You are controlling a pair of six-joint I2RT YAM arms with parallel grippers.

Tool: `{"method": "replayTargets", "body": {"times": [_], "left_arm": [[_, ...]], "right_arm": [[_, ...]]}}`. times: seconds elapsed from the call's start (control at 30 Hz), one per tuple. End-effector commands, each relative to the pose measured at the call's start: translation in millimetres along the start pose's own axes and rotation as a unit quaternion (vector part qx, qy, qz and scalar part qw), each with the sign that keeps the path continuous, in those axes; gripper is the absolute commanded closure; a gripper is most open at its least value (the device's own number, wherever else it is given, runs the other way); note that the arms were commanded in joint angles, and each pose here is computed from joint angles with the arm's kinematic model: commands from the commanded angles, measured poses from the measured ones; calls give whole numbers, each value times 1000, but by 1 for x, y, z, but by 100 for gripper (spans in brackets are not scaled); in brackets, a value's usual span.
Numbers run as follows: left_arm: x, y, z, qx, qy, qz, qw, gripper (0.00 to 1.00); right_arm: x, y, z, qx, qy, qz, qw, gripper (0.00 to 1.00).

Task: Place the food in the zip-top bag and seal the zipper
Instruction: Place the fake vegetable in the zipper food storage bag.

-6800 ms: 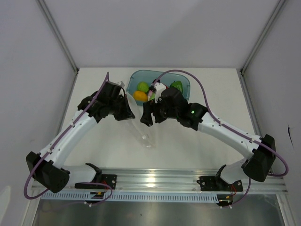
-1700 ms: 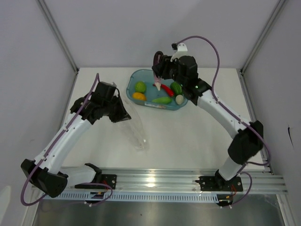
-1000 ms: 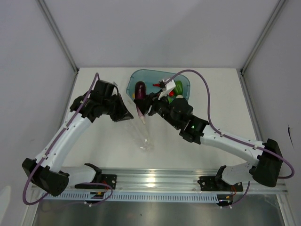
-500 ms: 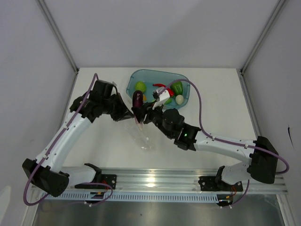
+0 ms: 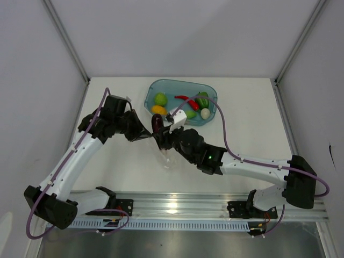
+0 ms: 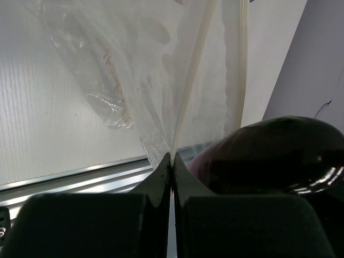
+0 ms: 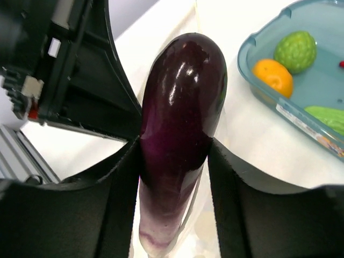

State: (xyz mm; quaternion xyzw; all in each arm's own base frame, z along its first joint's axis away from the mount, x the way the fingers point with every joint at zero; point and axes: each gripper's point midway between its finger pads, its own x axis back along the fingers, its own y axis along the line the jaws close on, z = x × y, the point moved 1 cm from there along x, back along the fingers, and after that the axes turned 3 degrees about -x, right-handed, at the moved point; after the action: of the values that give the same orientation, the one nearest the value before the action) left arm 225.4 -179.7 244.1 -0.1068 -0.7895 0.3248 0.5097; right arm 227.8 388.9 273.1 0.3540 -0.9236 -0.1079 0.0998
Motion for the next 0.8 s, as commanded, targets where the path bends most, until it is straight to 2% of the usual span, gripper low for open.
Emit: {"method": "replayTargets", "body": {"times": [0.0, 0.03, 0.07, 0.17, 0.4, 0.6, 0.7, 0.73, 0.77], "left_arm": [[5, -7, -2, -7, -8, 27, 1000, 100], [5, -7, -2, -7, -7, 27, 1000, 99], [5, -8, -2, -9, -7, 30, 999, 99], [6, -10, -2, -12, -7, 35, 999, 99], [8, -6, -4, -19, -17, 27, 999, 100], [6, -3, -3, -27, -17, 21, 999, 100], [8, -3, -5, -37, -20, 21, 999, 99], [10, -3, -5, -38, -23, 19, 999, 100], [11, -2, -5, -39, -26, 18, 999, 99]], "right_arm": [[7, 0, -8, 16, 3, 2, 1000, 45], [7, 1, -6, 17, 7, 1, 1000, 39], [7, 3, -4, 20, 14, -5, 1000, 26], [4, 5, -3, 25, 23, -5, 999, 15], [-2, 0, -42, 6, -4, 4, 1000, 15], [-2, -20, -110, -20, -61, 14, 998, 16], [-9, -59, -136, -67, -78, 37, 994, 17], [-19, -71, -133, -76, -62, 43, 994, 17], [-26, -105, -139, -99, -64, 74, 990, 18]]}}
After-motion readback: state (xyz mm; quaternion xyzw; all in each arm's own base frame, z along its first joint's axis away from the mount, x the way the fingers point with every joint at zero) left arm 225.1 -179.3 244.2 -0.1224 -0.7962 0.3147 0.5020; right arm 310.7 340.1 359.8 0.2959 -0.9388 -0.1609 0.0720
